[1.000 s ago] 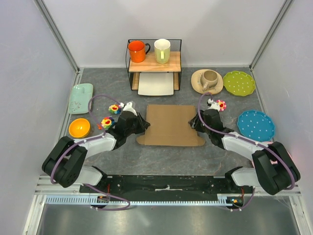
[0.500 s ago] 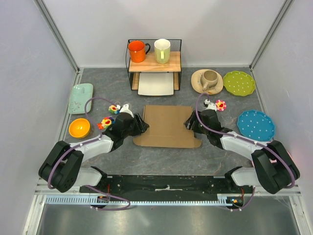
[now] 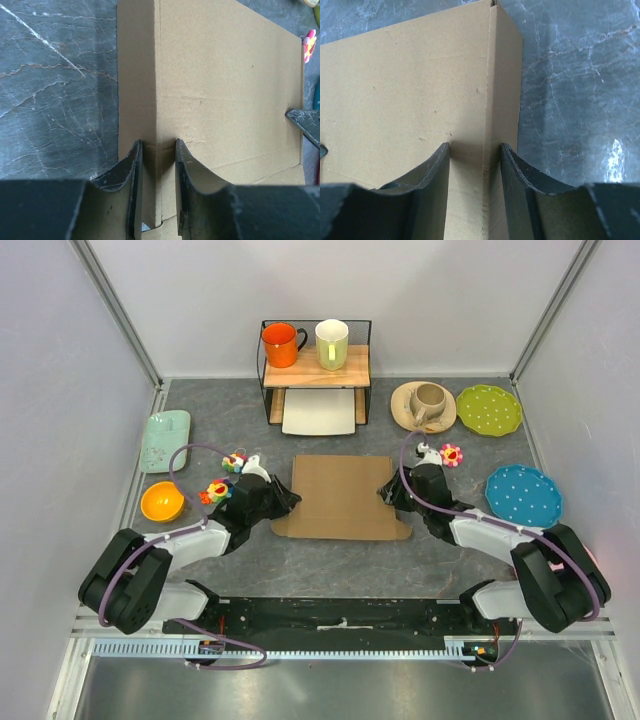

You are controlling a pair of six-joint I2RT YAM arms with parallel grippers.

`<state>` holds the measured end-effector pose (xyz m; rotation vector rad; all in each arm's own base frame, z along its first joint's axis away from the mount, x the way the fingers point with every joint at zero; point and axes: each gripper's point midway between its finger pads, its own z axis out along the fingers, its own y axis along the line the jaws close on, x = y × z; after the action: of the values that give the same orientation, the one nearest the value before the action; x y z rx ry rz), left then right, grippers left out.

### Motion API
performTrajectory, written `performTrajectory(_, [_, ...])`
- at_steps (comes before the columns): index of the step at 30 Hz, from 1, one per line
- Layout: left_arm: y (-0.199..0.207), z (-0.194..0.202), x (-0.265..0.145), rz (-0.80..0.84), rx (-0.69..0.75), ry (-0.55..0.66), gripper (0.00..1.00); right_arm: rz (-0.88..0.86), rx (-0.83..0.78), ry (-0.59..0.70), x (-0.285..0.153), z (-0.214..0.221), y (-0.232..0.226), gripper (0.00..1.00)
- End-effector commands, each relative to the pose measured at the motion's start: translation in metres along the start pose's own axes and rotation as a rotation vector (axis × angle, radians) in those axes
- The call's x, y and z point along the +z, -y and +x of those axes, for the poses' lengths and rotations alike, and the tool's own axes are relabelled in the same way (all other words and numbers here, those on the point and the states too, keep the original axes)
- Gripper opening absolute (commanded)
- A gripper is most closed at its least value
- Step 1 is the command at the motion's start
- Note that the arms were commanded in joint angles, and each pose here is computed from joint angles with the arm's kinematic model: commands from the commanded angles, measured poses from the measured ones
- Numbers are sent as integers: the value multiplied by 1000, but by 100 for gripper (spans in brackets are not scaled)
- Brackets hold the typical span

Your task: Fold the paper box

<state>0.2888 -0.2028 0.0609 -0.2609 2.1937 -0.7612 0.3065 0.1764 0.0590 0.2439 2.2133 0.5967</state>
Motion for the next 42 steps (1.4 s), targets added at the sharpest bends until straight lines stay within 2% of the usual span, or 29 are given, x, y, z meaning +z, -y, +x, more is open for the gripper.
performTrajectory(1, [-9, 11, 1, -41, 14, -44, 23, 66, -69, -129, 7, 26, 17, 36])
performTrajectory(6, [-4, -5, 3, -44, 21, -25, 28, 52, -57, -110, 15, 10, 4, 37])
performTrajectory(9, [-2, -13, 1, -48, 14, -13, 33, 50, -48, -99, 16, 4, 0, 43])
performTrajectory(10, [-3, -14, 0, -55, 14, -16, 35, 57, -47, -98, 14, 2, 0, 49])
performTrajectory(13, [-2, -30, -9, -68, 15, 41, 40, 77, -32, -56, 5, -14, -4, 59])
performTrajectory(18, [8, -56, -29, -48, 18, 136, 56, 82, -24, 36, -13, -44, -12, 70])
performTrajectory(24, [20, -77, -47, -33, 25, 185, 63, 110, -36, 63, -30, -60, -13, 78])
performTrajectory(28, [15, -83, -59, -58, 17, 211, 64, 118, -37, 96, -42, -72, -13, 80])
performTrajectory(32, [-4, -82, -70, -104, -21, 221, 63, 146, -34, 131, -58, -78, -3, 79])
performTrajectory(35, [-22, -75, -73, -130, -80, 202, 59, 185, -4, 114, -61, -67, 18, 76])
performTrajectory(38, [-36, -63, -68, -133, -150, 150, 59, 212, 43, 58, -58, -47, 35, 67])
performTrajectory(41, [-46, -50, -60, -135, -189, 84, 59, 207, 60, 34, -54, -36, 40, 47])
performTrajectory(42, [-47, -46, -58, -125, -193, 64, 58, 191, 63, 26, -52, -31, 39, 37])
